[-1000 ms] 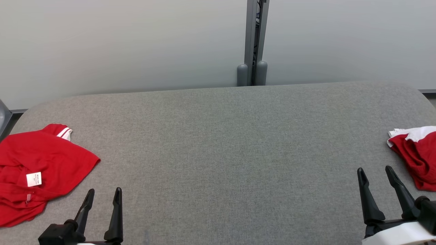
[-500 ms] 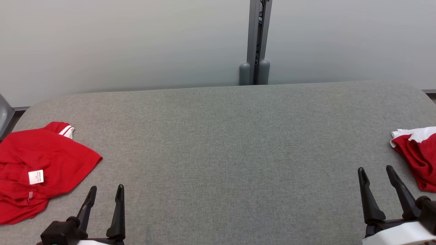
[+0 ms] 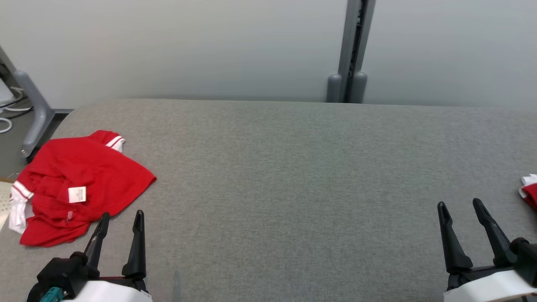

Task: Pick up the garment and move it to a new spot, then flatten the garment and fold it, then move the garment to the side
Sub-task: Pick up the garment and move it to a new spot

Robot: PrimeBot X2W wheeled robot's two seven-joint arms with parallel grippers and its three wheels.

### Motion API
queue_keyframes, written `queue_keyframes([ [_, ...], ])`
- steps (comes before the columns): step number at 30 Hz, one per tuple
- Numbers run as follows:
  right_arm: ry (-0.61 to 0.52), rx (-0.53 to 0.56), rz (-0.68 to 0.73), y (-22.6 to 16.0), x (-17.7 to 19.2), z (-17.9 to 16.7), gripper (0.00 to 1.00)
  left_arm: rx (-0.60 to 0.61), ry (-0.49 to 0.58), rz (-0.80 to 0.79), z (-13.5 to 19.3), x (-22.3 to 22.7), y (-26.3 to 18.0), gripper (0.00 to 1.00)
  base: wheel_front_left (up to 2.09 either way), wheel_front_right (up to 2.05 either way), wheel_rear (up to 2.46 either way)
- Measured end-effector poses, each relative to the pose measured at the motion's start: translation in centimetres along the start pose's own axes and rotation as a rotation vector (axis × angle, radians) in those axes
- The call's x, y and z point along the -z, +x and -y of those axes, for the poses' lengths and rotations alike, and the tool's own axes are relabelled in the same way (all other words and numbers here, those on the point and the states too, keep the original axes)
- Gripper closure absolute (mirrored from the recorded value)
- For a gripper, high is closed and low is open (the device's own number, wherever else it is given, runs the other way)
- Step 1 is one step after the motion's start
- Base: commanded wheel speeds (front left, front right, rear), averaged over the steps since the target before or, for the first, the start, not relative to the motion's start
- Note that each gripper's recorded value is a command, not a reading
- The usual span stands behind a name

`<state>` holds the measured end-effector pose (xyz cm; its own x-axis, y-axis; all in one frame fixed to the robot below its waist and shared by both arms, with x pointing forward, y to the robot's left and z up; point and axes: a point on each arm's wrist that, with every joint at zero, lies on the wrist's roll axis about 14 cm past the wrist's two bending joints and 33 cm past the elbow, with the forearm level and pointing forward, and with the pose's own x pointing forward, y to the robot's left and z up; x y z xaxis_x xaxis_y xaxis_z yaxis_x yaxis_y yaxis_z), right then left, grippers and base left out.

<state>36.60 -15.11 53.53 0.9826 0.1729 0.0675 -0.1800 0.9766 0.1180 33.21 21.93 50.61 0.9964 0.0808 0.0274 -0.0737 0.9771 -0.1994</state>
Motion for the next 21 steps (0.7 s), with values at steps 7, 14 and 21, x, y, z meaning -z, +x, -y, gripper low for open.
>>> queue_keyframes([
  [7, 0.019, -0.147, -0.010, 2.5, 0.4, -4.7, 0.00, -0.130, 0.006, 0.036, -4.3, -1.2, -1.8, 0.00, 0.00, 0.00, 0.00],
  [14, 0.038, -0.275, -0.036, 3.9, 1.2, -9.1, 0.00, -0.244, 0.002, 0.061, -7.7, -2.0, -4.6, 0.00, 0.00, 0.00, 0.00],
  [21, 0.047, -0.333, -0.048, 4.5, 1.6, -11.1, 0.00, -0.309, -0.003, 0.077, -9.4, -2.3, -6.3, 0.00, 0.00, 0.00, 0.00],
])
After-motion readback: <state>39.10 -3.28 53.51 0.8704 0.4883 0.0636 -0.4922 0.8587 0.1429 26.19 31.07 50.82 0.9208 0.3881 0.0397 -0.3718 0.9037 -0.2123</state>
